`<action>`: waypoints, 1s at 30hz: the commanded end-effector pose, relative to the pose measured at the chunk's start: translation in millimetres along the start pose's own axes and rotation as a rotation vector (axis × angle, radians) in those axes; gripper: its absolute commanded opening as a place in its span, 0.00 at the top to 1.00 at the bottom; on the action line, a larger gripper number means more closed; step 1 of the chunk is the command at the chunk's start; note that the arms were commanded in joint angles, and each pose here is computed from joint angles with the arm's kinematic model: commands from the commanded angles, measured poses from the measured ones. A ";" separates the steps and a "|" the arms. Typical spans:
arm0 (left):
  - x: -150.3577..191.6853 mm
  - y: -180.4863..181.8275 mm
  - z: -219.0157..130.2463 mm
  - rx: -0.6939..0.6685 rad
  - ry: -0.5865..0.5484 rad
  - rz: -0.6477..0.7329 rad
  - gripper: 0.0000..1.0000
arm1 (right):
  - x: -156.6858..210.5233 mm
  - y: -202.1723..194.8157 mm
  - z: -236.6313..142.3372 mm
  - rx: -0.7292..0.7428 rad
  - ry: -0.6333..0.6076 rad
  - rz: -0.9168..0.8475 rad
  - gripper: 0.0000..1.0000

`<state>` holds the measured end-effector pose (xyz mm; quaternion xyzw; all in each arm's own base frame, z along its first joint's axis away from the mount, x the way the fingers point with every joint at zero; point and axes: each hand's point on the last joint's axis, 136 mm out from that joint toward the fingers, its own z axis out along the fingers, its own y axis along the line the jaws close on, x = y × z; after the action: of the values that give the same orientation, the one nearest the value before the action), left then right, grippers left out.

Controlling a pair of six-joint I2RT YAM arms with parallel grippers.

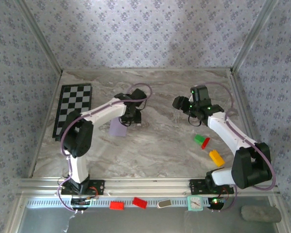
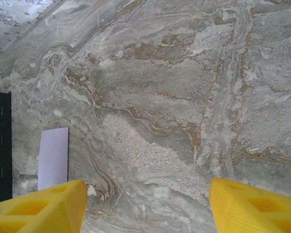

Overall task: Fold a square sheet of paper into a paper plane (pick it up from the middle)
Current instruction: Turn over the paper at the center of the table.

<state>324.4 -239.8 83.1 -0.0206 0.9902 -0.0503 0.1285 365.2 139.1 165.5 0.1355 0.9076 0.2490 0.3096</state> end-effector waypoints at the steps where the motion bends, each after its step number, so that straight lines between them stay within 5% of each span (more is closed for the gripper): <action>1: -18.8 -13.9 -34.8 0.254 -0.043 -0.111 0.43 | 14.0 13.1 14.5 -0.027 0.065 -0.013 0.32; 16: -2.8 138.7 -60.2 0.189 -0.172 -0.487 0.03 | 140.5 170.3 105.6 -0.260 0.431 -0.253 0.44; 30: 3.0 158.2 -65.6 0.203 -0.195 -0.539 0.00 | 210.2 187.7 174.8 -0.166 0.648 -0.338 0.50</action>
<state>301.4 -73.8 129.4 -0.2780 0.9222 -0.1671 0.2104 338.7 450.8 57.3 -0.1223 0.9332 0.3265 0.0872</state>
